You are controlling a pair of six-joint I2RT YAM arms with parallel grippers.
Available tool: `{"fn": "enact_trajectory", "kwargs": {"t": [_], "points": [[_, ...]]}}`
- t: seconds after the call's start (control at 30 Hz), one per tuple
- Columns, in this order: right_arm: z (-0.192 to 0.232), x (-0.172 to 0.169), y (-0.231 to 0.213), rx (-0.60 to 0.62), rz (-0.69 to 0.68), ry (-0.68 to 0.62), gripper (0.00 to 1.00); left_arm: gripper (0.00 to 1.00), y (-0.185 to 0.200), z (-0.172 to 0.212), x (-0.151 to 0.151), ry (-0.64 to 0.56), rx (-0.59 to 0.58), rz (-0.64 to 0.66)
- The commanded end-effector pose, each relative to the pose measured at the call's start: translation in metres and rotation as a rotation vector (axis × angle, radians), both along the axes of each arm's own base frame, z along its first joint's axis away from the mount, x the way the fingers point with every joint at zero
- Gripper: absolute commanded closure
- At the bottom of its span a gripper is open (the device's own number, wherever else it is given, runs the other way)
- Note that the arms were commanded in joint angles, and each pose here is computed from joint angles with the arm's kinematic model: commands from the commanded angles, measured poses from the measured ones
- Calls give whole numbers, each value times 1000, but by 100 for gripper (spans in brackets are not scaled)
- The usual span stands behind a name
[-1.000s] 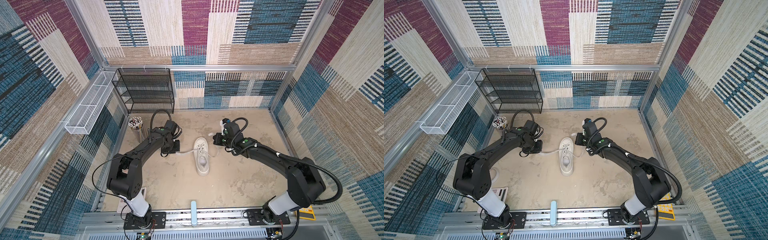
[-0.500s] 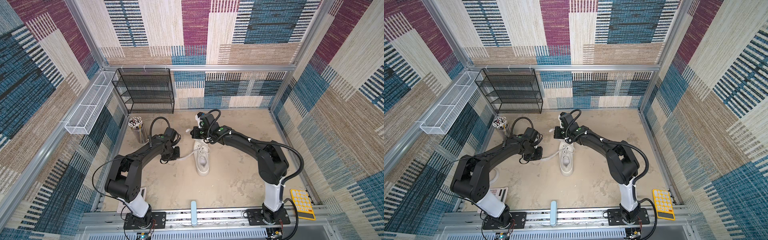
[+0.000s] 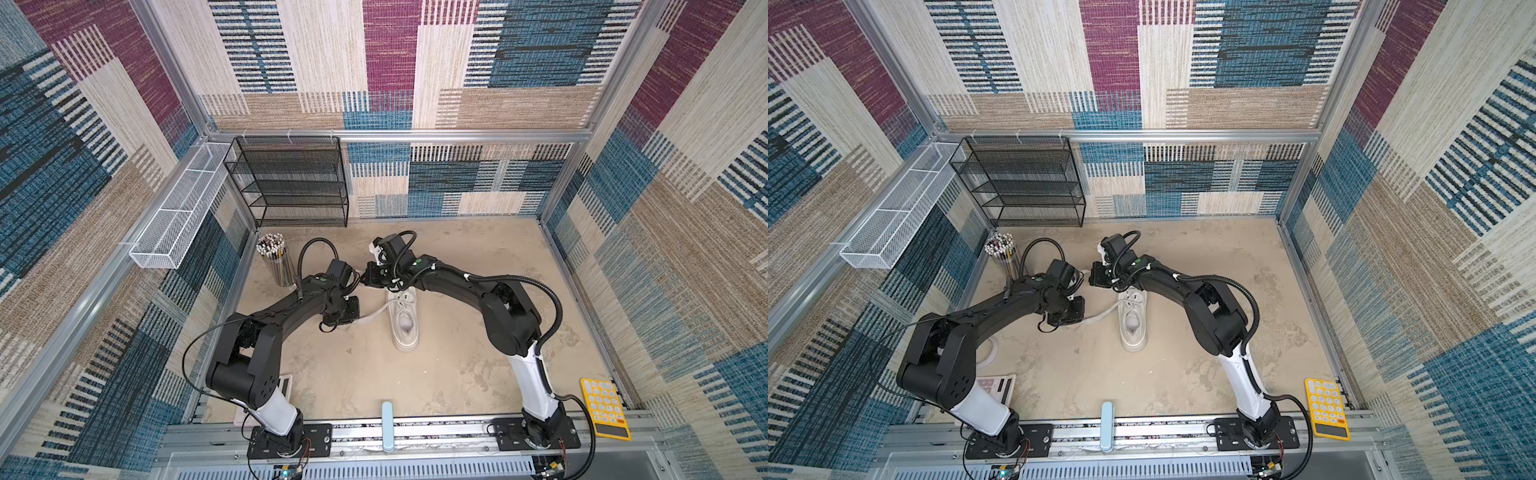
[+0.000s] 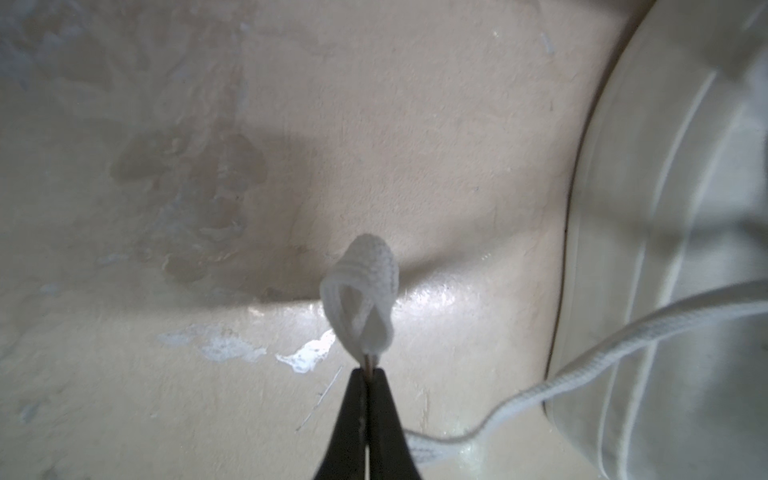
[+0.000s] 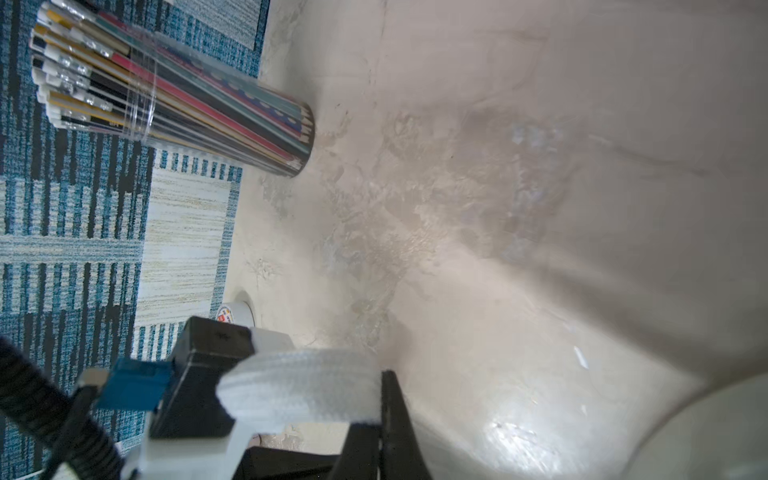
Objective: Tie the shoes
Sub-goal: 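Release the lace tip from the left gripper while the right gripper withdraws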
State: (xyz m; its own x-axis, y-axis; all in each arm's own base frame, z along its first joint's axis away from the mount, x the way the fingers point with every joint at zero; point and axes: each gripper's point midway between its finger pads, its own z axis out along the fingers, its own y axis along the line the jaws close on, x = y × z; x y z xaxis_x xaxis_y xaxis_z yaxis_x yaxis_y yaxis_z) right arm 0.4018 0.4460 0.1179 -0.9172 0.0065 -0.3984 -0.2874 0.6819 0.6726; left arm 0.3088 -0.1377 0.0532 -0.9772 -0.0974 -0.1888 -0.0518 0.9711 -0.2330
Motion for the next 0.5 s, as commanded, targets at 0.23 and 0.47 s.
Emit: {"fn": "enact_trajectory", "kwargs": {"t": [0.23, 0.47], "points": [[-10, -3, 9, 0, -1, 35, 65, 100, -1, 4, 0, -15, -16, 22], [11, 6, -7, -66, -66, -22, 14, 100, 0, 1, -1, -5, -12, 26]]}}
